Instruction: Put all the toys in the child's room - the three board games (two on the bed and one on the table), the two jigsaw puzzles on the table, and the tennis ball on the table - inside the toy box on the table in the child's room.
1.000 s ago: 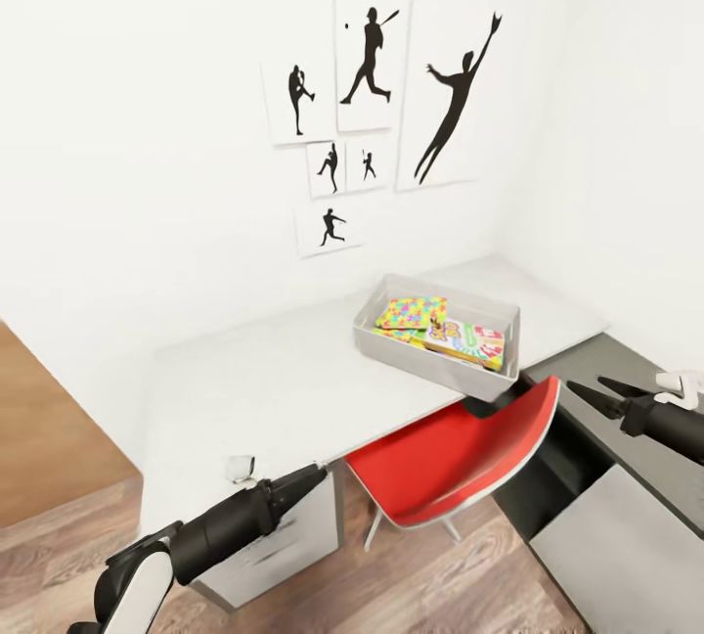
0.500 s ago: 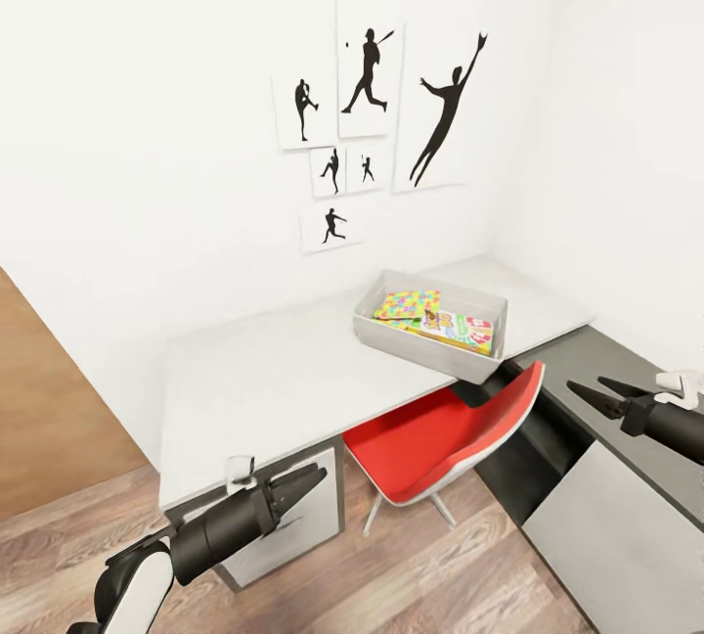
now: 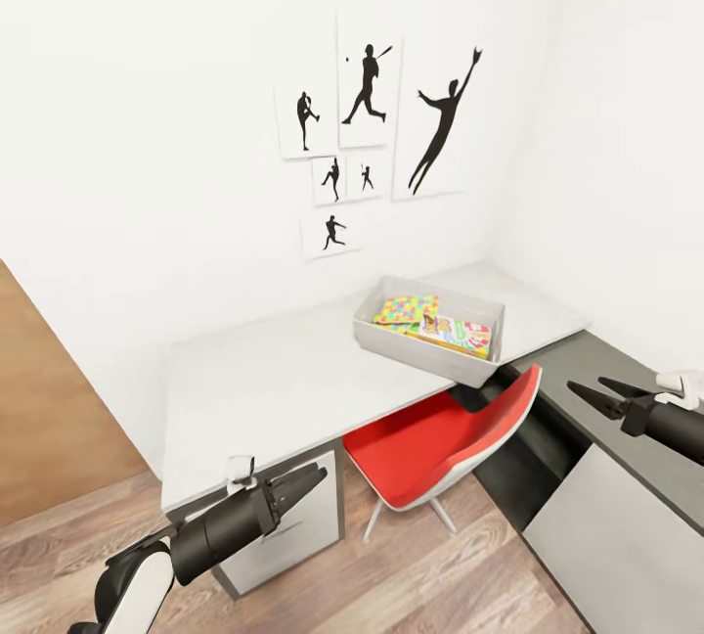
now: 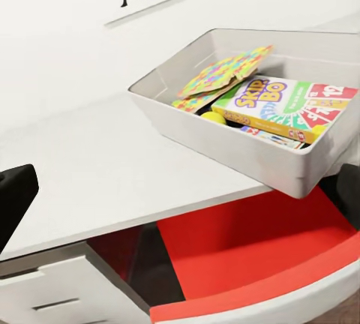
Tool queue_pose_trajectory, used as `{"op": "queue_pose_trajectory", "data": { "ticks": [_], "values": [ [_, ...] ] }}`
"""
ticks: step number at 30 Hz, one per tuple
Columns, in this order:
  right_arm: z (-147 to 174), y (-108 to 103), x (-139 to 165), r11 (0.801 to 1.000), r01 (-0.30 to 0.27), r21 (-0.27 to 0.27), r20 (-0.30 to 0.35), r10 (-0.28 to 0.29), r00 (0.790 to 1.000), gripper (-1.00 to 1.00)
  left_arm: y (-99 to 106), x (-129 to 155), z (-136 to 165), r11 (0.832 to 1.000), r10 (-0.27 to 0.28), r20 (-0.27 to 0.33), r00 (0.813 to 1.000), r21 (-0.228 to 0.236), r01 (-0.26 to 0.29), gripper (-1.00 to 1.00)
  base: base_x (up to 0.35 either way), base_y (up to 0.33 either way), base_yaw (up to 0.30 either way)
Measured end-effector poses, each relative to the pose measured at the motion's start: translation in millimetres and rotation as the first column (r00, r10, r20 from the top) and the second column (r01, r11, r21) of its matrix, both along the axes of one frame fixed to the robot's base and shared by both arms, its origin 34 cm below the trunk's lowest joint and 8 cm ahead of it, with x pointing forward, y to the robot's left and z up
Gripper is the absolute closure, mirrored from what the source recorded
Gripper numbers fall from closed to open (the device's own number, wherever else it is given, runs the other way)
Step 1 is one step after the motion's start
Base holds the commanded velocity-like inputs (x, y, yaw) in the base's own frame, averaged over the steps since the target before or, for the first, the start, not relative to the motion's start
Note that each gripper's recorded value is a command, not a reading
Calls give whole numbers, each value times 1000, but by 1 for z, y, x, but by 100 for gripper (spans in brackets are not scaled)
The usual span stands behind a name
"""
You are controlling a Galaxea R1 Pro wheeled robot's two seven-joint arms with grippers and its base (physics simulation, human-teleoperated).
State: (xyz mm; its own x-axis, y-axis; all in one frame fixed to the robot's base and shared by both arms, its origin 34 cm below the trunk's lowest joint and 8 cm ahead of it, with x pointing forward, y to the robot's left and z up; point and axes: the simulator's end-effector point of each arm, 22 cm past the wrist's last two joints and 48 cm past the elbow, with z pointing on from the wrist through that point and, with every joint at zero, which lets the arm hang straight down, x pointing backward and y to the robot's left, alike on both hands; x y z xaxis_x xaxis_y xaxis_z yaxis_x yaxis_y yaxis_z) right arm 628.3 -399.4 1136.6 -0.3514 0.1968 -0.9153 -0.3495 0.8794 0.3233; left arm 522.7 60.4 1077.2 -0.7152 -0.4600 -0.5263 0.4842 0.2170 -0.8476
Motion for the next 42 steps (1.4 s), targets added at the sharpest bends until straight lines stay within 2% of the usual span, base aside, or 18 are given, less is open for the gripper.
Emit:
{"op": "queue_pose_trajectory", "data": {
  "ticks": [15,23,25,28,33,36,42],
  "values": [
    [10,0,-3,1000,-1,0,19,1,1000,-100,0,-1,5,1000,3,14,1000,7,-3,-100,-3,0,-149],
    [13,0,-4,1000,-1,0,26,1,1000,-100,2,3,-10,998,30,-21,999,47,-29,-100,-1,0,-241],
    [14,-1,-4,1000,0,-1,27,0,1000,-100,1,4,-27,996,49,-54,997,80,-44,-100,0,0,-252],
    [15,-1,-4,1000,0,-1,29,0,1000,-100,0,4,-36,994,58,-70,996,97,-51,-100,0,0,-255],
    [16,-1,-5,1000,1,-1,32,-1,999,-100,-6,1,-74,985,87,-132,987,158,-66,-100,0,0,-249],
    [17,-1,-5,1000,1,-2,34,-1,999,-100,-7,-1,-83,983,93,-147,985,171,-68,-100,0,0,-191],
    [18,-1,-5,1000,1,-1,35,-1,999,-100,-6,-18,-122,973,118,-225,967,220,-68,-100,0,0,-104]
  ]
}}
